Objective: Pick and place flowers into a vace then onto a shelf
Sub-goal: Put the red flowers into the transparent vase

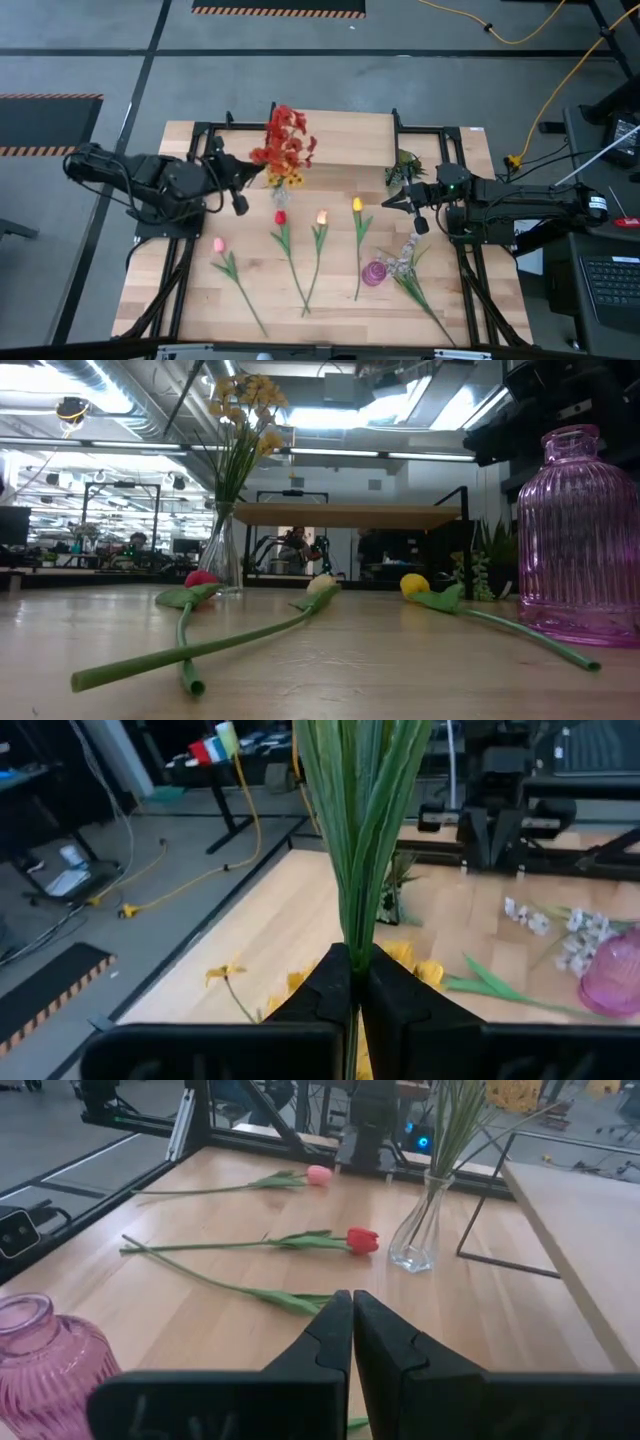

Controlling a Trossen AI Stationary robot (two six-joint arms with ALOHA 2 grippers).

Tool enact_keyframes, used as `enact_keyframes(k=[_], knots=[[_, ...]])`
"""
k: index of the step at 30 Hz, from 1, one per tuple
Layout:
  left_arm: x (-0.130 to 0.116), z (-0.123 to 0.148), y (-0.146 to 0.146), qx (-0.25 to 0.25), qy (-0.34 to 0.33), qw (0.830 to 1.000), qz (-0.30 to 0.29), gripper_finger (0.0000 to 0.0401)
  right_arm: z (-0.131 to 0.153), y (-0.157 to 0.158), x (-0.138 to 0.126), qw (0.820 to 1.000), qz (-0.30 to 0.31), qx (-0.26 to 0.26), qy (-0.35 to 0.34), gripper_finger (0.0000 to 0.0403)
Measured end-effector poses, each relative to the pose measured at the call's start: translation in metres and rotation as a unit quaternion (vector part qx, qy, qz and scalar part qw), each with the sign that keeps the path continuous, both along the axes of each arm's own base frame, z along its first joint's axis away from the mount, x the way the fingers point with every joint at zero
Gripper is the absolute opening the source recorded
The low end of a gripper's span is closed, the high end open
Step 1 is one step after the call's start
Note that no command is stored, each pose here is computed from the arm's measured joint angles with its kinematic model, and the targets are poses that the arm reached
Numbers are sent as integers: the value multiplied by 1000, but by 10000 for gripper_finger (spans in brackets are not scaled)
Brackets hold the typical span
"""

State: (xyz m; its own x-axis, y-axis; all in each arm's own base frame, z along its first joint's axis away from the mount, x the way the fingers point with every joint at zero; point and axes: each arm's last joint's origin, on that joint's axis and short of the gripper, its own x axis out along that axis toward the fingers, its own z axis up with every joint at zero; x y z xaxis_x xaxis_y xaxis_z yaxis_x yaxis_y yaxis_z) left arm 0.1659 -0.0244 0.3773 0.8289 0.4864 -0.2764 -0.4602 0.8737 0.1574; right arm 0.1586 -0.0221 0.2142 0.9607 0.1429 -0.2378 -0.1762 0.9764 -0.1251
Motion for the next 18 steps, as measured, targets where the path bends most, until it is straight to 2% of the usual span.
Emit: enact_keyframes(k=[4,7,11,14,18], knots=[[-12,-14,12,20,-31,999,-21,6,0,0,0,1000,0,-1,-3,18],[-19,-18,18,36,-65,996,-57,6,1,0,0,1000,0,-1,-3,18],[-28,-28,28,48,-81,994,-58,6,2,0,1,1000,0,-2,-11,18],[-29,-38,34,50,-87,993,-68,6,5,0,1,1000,0,-5,-27,18],[-26,-47,42,81,-115,986,-92,6,10,0,2,998,0,-11,-55,18]])
